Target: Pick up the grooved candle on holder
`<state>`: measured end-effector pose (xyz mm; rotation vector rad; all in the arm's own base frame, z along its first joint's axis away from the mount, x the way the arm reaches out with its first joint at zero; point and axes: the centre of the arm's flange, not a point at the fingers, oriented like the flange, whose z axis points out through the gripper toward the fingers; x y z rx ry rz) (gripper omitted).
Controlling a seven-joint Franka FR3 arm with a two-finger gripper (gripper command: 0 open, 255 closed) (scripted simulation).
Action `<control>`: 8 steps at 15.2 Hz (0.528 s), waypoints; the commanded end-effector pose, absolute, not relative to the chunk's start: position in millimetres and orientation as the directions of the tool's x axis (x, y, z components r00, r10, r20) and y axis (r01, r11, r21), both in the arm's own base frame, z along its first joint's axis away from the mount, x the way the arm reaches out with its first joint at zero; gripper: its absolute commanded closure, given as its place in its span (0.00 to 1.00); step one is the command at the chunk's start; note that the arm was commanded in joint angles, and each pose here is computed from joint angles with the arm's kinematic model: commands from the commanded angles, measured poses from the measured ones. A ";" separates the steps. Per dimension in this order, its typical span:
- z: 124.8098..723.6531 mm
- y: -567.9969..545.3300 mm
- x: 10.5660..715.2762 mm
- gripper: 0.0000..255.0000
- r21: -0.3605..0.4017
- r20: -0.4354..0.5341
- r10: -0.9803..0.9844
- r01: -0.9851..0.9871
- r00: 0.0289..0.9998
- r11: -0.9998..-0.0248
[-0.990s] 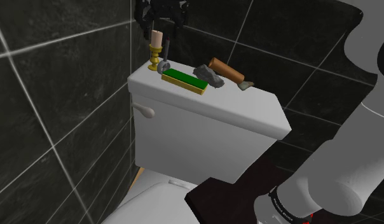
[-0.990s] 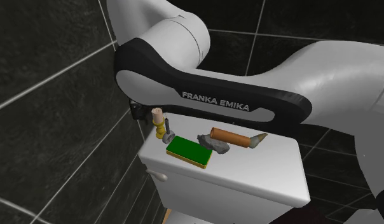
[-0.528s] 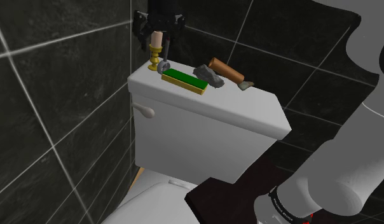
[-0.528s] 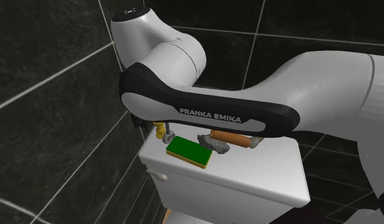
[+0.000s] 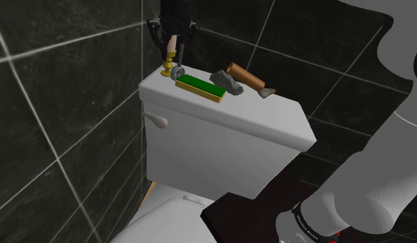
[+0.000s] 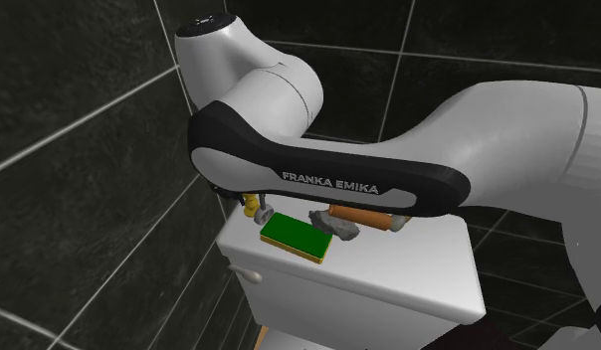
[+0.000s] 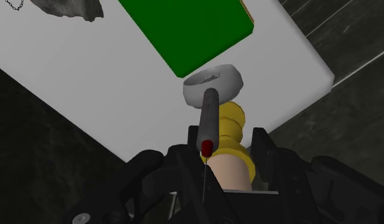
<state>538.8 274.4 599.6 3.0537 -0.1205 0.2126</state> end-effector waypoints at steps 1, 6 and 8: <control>598.8 273.6 539.2 1.00 0.074 0.140 -0.074 -0.085 0.987 -0.994; 615.0 274.5 539.2 1.00 0.074 0.140 -0.074 -0.085 0.987 -0.994; 625.6 274.5 539.2 1.00 0.074 0.140 -0.074 -0.085 0.987 -0.994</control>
